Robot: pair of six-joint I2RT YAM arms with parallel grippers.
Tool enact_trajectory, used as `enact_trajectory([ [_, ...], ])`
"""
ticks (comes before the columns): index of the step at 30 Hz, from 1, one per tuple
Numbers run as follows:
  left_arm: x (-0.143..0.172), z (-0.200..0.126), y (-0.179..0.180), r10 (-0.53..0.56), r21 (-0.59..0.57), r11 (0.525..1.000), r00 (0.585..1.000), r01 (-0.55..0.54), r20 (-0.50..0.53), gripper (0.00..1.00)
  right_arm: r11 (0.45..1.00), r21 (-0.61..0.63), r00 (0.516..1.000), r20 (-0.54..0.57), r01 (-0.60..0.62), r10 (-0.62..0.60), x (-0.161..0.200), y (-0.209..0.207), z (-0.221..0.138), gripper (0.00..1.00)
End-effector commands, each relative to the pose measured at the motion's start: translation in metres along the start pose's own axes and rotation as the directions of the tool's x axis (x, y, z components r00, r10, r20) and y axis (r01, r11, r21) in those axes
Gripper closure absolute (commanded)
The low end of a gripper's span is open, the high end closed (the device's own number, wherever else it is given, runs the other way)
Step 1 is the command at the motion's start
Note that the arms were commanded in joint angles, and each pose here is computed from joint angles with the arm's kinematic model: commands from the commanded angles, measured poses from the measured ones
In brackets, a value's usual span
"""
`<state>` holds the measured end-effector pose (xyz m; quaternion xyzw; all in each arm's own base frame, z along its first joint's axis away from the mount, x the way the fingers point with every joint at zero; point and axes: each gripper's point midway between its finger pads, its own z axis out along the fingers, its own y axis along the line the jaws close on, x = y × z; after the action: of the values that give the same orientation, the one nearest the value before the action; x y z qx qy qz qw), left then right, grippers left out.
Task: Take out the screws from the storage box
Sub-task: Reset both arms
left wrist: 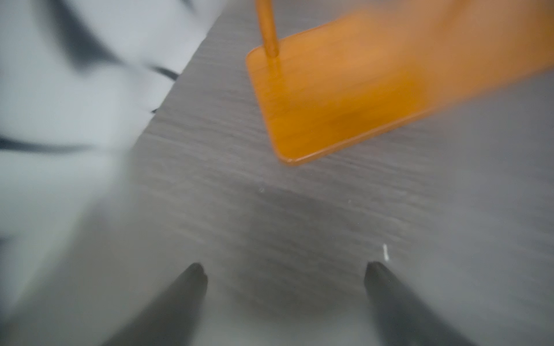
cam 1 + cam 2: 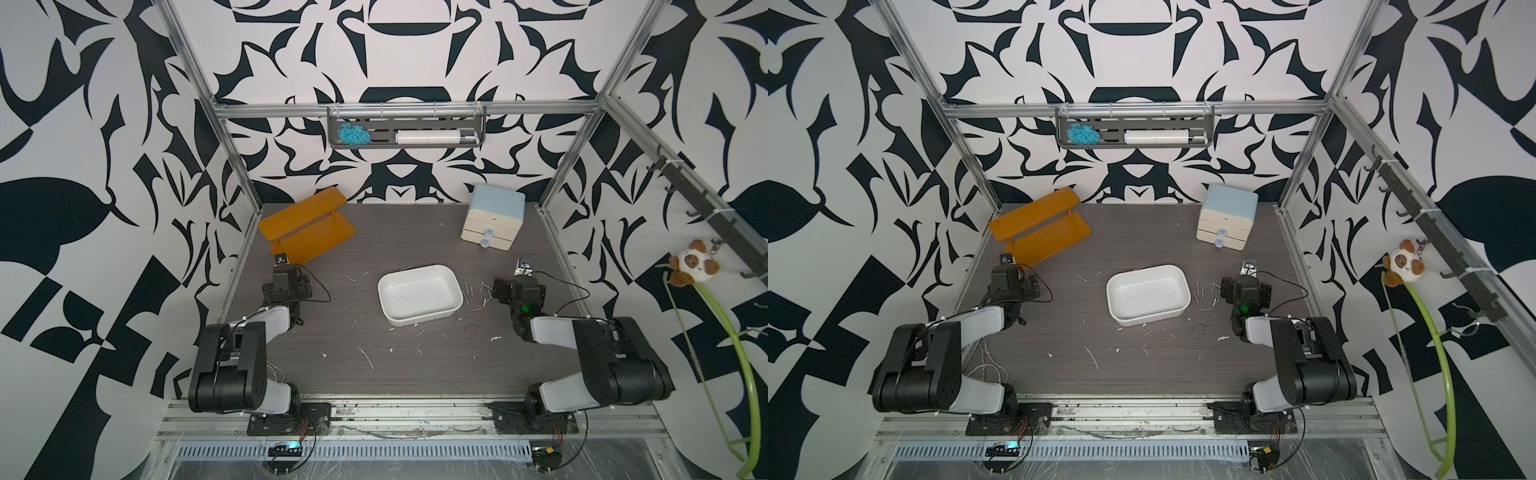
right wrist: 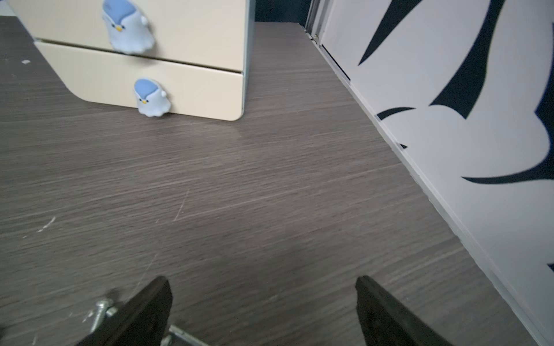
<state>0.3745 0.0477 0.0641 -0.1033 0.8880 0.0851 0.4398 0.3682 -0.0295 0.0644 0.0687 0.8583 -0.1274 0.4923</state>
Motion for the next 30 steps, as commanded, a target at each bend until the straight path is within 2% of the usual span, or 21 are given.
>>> enact_trajectory([
  [1,-0.037,0.006,-0.022,-0.049,0.162,0.986,0.992,0.03,0.116,0.11,0.995,-0.087,0.995,0.097,0.042,-0.033,-0.037,0.018,0.006,0.0],
  [2,-0.038,0.008,-0.025,-0.05,0.182,0.983,0.991,0.026,0.128,0.11,0.991,-0.125,0.994,0.101,0.055,-0.042,-0.038,0.025,0.004,0.0],
  [5,-0.036,0.011,-0.038,-0.009,0.236,0.972,0.994,-0.015,0.104,0.09,0.964,-0.266,0.988,0.151,0.004,0.038,-0.043,0.044,-0.011,0.0],
  [6,-0.036,0.009,-0.043,0.0,0.263,0.964,0.994,-0.03,0.111,0.01,0.955,-0.295,0.986,0.162,0.005,0.045,-0.044,0.048,-0.016,0.0],
  [10,-0.036,-0.005,-0.046,-0.005,0.298,0.953,0.982,-0.052,0.188,0.01,0.963,-0.27,0.988,0.149,-0.002,0.044,-0.043,0.045,-0.009,0.0],
  [12,-0.034,-0.01,-0.05,0.0,0.326,0.942,0.975,-0.074,0.22,0.01,0.94,-0.33,0.98,0.197,0.082,-0.017,-0.041,0.06,-0.012,0.0],
  [16,-0.03,-0.015,-0.051,-0.001,0.336,0.938,0.967,-0.088,0.255,0.01,0.969,-0.246,0.985,0.168,0.015,0.028,-0.042,0.044,-0.002,0.0],
  [19,-0.026,-0.019,-0.053,-0.013,0.349,0.931,0.946,-0.107,0.325,0.01,0.965,-0.26,0.971,0.234,0.011,0.052,-0.041,0.041,-0.017,0.01],
  [22,-0.023,-0.019,-0.053,-0.003,0.349,0.931,0.956,-0.104,0.293,0.01,0.952,-0.303,0.956,0.288,0.039,0.052,-0.035,0.045,-0.03,0.0],
  [24,-0.025,-0.019,-0.054,-0.006,0.348,0.931,0.95,-0.109,0.313,0.01,0.957,-0.288,0.937,0.34,0.028,0.075,-0.035,0.039,-0.036,0.0],
  [26,-0.024,-0.019,-0.056,-0.003,0.352,0.93,0.953,-0.109,0.303,0.01,0.957,-0.287,0.954,0.295,0.032,0.057,-0.031,0.042,-0.03,0.0],
  [30,-0.023,-0.019,-0.062,0.027,0.36,0.922,0.953,-0.14,0.301,0.01,0.958,-0.285,0.95,0.304,0.028,0.063,-0.033,0.04,-0.031,0.0],
])
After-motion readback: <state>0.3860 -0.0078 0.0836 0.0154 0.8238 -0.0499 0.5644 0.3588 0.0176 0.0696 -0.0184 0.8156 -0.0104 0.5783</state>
